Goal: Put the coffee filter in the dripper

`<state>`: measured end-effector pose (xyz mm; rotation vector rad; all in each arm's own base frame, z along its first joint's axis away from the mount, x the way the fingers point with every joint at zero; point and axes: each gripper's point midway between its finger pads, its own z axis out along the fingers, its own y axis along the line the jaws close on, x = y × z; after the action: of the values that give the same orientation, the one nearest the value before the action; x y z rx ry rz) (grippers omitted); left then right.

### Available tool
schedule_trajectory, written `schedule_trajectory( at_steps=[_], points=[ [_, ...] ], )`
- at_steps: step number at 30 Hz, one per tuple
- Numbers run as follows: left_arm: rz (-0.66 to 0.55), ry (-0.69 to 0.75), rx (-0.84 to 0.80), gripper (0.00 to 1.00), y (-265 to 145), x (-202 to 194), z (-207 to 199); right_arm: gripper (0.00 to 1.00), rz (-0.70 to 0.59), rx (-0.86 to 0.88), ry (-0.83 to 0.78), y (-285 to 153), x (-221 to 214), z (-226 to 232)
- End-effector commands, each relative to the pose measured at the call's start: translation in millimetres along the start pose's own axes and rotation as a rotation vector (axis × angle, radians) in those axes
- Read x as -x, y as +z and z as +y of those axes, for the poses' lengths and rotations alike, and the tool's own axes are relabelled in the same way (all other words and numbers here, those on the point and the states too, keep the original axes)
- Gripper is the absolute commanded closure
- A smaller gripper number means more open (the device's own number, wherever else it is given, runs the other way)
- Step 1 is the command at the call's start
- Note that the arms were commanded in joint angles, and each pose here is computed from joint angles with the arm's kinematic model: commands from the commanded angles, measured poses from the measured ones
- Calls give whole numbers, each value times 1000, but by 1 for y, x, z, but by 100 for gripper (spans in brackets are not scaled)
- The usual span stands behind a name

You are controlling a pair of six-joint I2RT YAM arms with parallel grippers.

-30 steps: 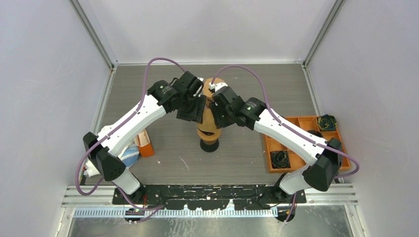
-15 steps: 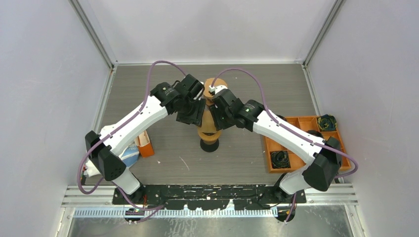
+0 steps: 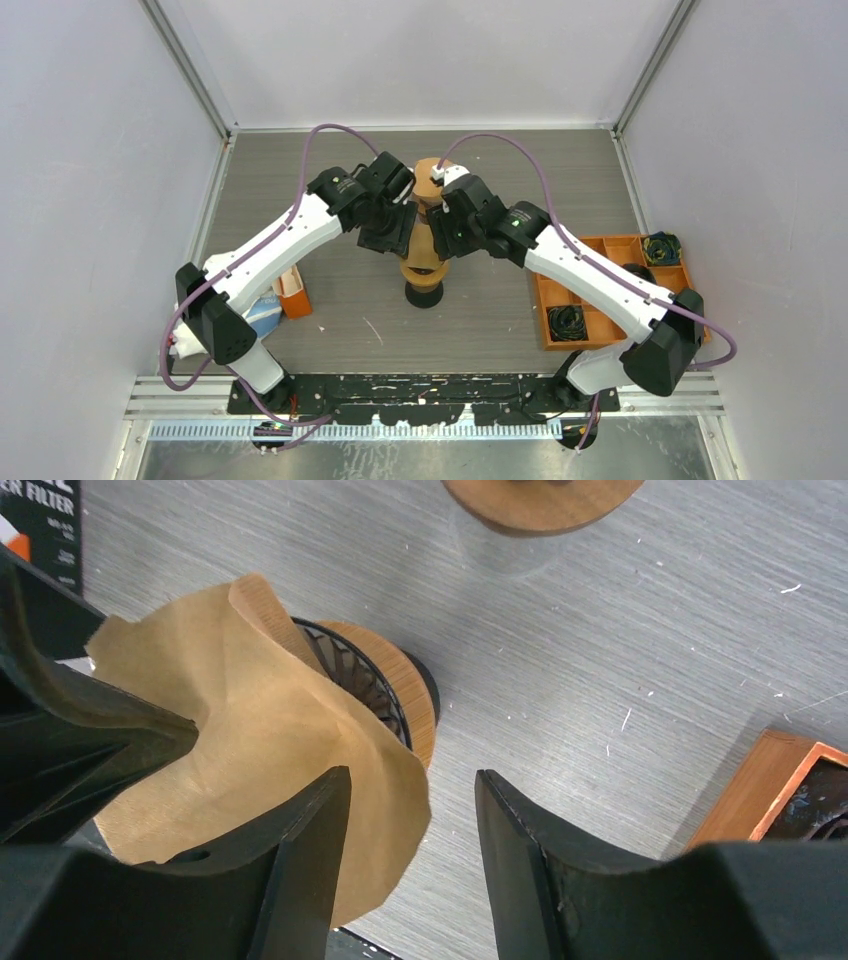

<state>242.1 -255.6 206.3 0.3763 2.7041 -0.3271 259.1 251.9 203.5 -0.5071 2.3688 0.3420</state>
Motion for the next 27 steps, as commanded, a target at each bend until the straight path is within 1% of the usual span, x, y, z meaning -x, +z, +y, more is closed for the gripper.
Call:
schedule_trajectory(
  at_steps=[1, 4, 7, 13, 18, 27],
  points=[
    [-44, 20, -13, 48, -1, 10, -3, 44, -131, 61, 28, -17, 36, 4],
    [-44, 20, -15, 48, -1, 10, -3, 39, -149, 95, 27, -12, 41, 9],
    [-44, 22, -15, 48, 0, 10, -3, 38, -150, 106, 30, -3, 42, 10],
    [-38, 26, -16, 48, 2, 8, -4, 38, -143, 114, 37, 12, 42, 10],
    [-33, 26, -16, 48, 4, 6, -3, 38, -111, 92, 36, 24, 30, 4],
    [-40, 25, -22, 48, 3, 4, -1, 38, -114, 77, 37, 29, 20, -1]
  ],
)
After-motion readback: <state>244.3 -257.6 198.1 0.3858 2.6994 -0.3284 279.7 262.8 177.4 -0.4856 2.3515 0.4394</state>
